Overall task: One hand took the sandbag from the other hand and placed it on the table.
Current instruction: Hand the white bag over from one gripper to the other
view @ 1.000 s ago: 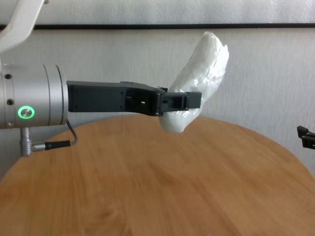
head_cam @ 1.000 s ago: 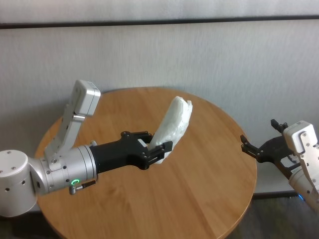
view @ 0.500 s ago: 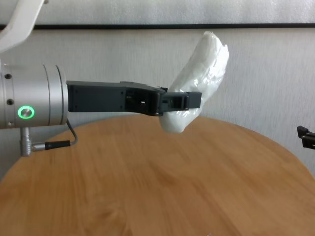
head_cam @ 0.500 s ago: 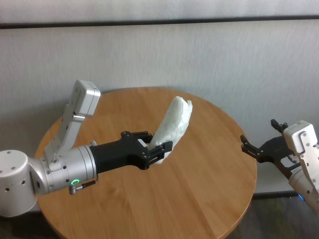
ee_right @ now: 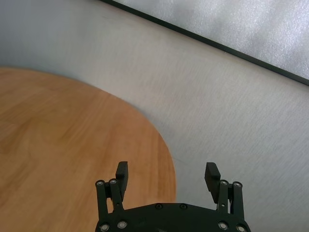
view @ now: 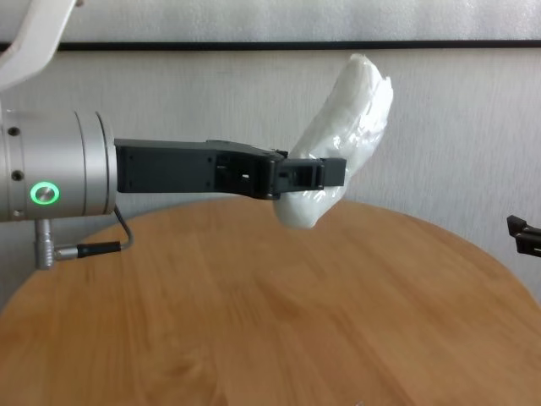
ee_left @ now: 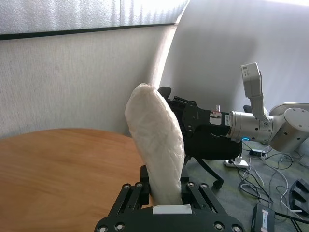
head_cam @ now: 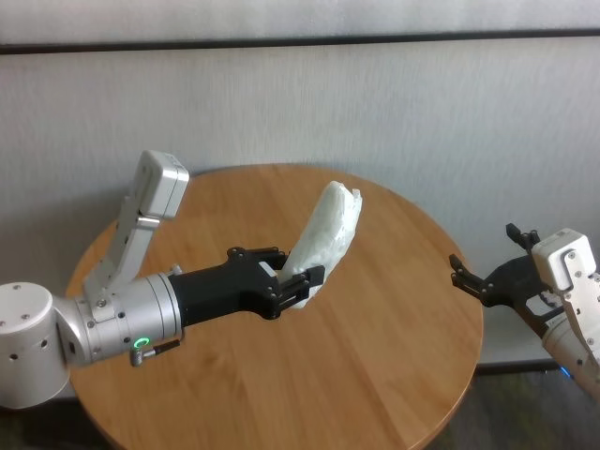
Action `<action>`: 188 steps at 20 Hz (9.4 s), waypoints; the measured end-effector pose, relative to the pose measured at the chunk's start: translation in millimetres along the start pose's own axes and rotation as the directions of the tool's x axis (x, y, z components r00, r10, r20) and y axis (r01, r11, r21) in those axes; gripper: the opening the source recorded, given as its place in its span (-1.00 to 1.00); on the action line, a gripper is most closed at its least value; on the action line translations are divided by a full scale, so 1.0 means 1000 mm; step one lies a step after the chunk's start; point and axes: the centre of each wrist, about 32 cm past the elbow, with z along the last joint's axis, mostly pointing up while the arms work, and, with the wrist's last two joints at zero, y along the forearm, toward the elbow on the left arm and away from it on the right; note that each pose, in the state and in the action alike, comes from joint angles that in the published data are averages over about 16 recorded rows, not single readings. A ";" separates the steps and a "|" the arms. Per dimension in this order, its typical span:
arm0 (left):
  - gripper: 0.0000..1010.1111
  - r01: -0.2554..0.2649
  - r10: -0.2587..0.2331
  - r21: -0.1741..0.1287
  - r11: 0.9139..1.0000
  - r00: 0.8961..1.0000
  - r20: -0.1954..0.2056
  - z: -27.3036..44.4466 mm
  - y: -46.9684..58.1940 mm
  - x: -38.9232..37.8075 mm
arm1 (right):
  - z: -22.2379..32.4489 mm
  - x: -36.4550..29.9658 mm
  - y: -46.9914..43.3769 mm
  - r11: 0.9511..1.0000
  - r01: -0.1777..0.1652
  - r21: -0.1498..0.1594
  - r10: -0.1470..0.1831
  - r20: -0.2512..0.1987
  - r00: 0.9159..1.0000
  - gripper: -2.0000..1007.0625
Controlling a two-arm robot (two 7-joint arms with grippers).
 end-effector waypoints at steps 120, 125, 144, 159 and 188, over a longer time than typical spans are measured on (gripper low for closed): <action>-0.29 0.000 0.000 0.000 1.000 1.000 0.000 0.0000 0.000 0.0000 | 0.0687 -0.0020 -0.0048 0.868 -0.368 0.335 0.471 -0.791 0.391 0.99; -0.29 0.000 0.000 0.000 1.000 1.000 0.000 0.0000 0.000 0.0000 | 0.0719 -0.0050 -0.0021 0.856 -0.386 0.344 0.486 -0.790 0.373 0.99; -0.29 0.000 0.000 0.000 1.000 1.000 0.000 0.0000 0.000 0.0000 | 0.0770 -0.0172 0.0114 0.829 -0.431 0.357 0.515 -0.787 0.339 0.99; -0.29 0.000 0.000 0.000 1.000 1.000 0.000 0.0000 0.000 0.0000 | 0.0785 -0.0235 0.0216 0.816 -0.454 0.358 0.526 -0.787 0.324 0.99; -0.29 0.000 0.000 0.000 1.000 1.000 0.000 0.0000 0.000 0.0000 | 0.0826 -0.0363 0.0374 0.796 -0.495 0.350 0.535 -0.789 0.302 0.99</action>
